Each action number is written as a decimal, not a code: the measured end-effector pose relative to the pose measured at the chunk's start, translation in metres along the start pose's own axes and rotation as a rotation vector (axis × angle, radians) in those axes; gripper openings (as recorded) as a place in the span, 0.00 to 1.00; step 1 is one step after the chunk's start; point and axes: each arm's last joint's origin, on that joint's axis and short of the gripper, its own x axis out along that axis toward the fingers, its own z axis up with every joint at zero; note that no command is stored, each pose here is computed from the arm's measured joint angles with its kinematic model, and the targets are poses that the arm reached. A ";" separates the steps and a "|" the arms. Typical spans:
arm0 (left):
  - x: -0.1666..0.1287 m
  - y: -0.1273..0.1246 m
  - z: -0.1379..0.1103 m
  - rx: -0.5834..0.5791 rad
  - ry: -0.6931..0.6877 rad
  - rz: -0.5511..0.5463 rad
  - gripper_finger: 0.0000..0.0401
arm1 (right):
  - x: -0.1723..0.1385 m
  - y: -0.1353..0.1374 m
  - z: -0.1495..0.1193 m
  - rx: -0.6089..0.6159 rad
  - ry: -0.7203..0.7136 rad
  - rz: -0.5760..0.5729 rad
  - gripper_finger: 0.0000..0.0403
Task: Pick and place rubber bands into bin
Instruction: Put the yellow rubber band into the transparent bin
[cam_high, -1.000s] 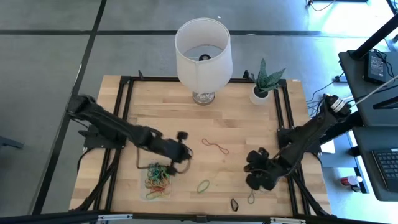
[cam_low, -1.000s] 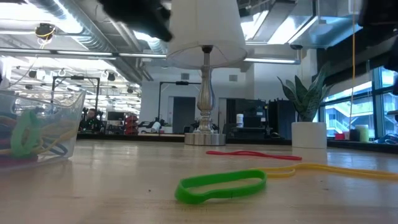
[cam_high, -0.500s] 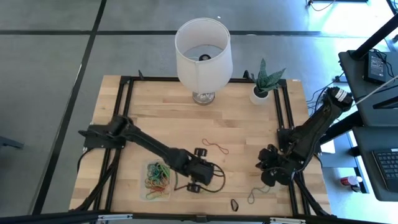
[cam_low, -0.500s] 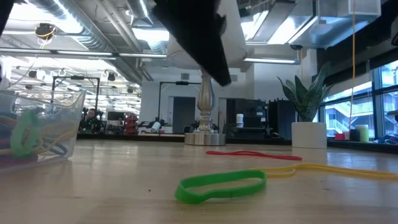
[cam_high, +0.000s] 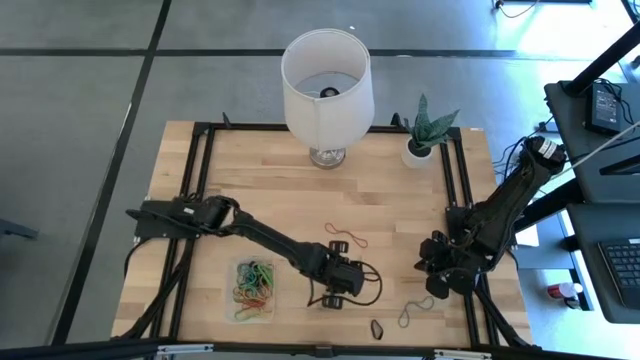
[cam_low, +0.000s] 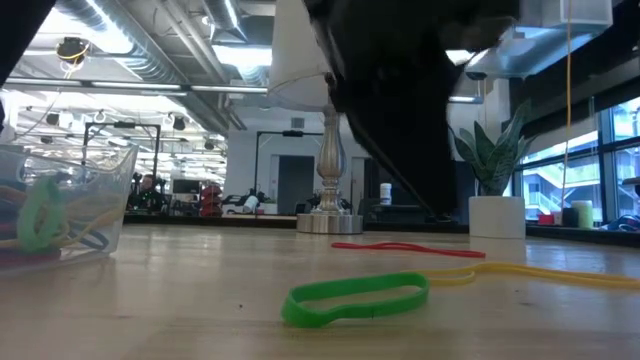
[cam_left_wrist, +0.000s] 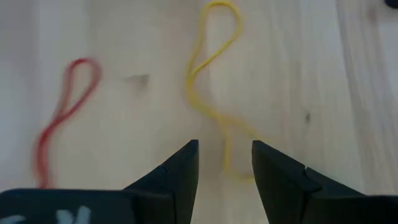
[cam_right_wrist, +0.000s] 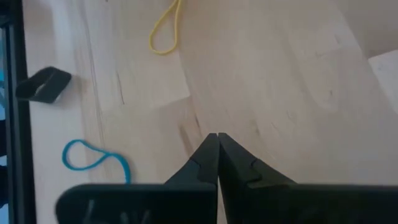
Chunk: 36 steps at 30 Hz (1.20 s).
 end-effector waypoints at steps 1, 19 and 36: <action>0.005 -0.001 0.000 -0.001 -0.003 -0.010 0.36 | 0.000 0.000 0.000 -0.003 0.001 0.001 0.01; 0.054 -0.016 -0.017 -0.038 0.070 0.006 0.03 | 0.000 0.003 0.000 0.004 -0.008 0.025 0.01; -0.054 -0.003 0.000 -0.046 -0.034 0.081 0.01 | -0.001 0.008 0.004 0.041 -0.080 0.064 0.01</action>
